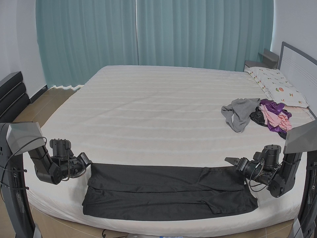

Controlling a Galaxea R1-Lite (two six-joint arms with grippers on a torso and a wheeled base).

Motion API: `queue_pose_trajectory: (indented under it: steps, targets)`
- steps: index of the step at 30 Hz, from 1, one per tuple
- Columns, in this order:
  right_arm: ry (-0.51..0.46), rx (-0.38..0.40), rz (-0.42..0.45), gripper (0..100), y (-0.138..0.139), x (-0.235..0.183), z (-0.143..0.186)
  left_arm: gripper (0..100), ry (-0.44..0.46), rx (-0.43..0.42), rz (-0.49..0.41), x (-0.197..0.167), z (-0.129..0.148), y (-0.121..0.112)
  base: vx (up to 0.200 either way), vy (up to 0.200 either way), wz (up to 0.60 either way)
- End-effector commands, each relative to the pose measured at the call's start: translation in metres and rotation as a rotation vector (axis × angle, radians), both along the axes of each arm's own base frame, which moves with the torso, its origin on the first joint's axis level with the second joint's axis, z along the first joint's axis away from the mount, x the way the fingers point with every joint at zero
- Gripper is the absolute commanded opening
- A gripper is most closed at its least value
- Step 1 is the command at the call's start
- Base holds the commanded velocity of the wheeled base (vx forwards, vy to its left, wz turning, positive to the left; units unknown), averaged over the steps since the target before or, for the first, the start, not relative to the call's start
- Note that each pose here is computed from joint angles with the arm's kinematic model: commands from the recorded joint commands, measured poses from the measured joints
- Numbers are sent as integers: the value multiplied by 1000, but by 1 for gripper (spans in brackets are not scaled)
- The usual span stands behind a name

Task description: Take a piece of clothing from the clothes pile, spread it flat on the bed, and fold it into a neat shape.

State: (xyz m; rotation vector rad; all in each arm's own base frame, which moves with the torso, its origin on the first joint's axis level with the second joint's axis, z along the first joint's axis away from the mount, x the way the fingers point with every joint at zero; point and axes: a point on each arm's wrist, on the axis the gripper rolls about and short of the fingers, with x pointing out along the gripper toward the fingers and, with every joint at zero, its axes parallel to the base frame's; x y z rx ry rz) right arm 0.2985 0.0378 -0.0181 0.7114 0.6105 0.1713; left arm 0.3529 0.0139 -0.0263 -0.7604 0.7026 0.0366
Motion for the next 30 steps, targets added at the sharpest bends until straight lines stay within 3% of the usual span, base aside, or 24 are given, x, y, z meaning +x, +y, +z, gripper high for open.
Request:
queue_pose_trajectory:
  steps: [1,13,14,19,30]
  targets:
    - [37,-6,2,100,2,8,-20,0,4,-4,7,0,-1,1,0,0,0]
    - [66,-28,-8,100,-5,11,-33,0,5,-3,5,0,-1,1,0,0,0]
    - [65,-27,-8,0,-5,12,-34,0,5,-3,5,0,-1,1,0,0,0]
    - [69,-29,-9,0,-5,11,-34,0,2,-2,6,0,-1,1,0,0,0]
    - [-29,-24,-14,0,-4,20,-23,0,2,-2,6,0,-1,1,0,0,0]
